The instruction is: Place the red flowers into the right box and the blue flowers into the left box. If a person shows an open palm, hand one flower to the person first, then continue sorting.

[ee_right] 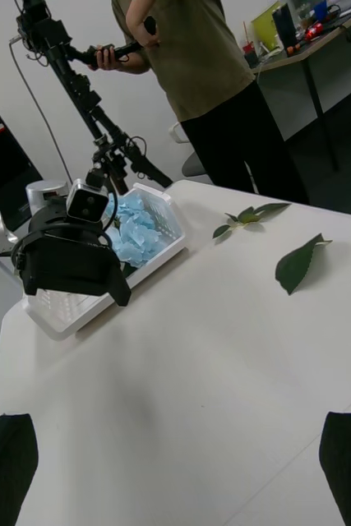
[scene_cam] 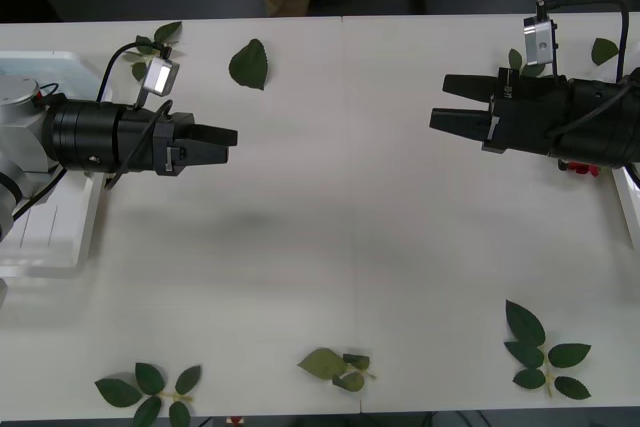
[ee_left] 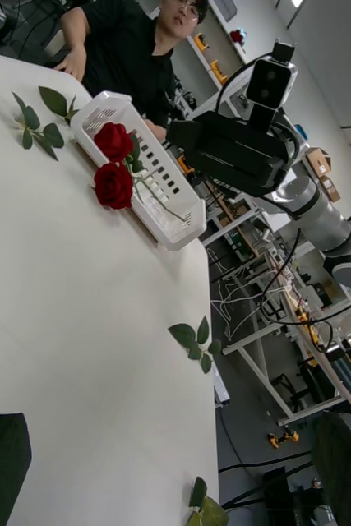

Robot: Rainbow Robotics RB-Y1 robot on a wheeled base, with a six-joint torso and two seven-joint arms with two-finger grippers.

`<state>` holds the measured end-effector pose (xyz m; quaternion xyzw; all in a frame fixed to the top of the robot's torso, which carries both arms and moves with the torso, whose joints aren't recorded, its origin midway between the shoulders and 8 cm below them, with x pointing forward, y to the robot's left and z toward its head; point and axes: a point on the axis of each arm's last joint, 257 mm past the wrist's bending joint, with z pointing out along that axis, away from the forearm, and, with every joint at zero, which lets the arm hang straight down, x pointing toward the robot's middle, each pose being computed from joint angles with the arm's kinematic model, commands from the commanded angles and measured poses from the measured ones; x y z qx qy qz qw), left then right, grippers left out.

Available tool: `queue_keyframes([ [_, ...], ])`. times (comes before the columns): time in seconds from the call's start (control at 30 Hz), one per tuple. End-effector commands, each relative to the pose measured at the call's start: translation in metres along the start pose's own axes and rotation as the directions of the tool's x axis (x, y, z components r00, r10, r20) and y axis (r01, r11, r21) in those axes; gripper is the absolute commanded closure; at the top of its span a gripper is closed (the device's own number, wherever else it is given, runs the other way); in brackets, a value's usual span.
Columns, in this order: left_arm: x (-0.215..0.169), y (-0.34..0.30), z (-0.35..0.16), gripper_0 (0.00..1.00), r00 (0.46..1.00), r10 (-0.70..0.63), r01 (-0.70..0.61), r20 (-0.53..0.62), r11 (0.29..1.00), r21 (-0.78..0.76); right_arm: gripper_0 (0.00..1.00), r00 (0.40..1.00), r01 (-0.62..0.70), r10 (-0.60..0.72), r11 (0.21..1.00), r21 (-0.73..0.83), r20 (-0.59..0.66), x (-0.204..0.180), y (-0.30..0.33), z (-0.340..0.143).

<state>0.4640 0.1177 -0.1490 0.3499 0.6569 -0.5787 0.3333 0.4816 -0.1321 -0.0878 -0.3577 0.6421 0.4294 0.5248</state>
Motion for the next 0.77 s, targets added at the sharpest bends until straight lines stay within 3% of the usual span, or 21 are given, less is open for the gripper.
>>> queue_keyframes([
  [0.03,-0.0134,-0.0114,0.0101,0.0,0.999,0.047,-0.047,0.014,0.998,0.041,0.0,0.997,0.077,-0.077,0.997,-0.018,-0.001,-0.0203,0.007,0.001],
  [0.27,-0.0057,-0.0036,0.0097,0.0,0.999,-0.015,0.013,0.045,0.999,0.036,0.0,0.997,0.077,-0.077,0.997,-0.018,-0.001,-0.0203,0.007,0.001],
  [0.77,-0.0057,-0.0036,0.0097,0.0,0.999,-0.015,0.013,0.045,0.999,0.036,0.0,0.997,0.077,-0.077,0.997,-0.018,-0.001,-0.0203,0.007,0.001],
])
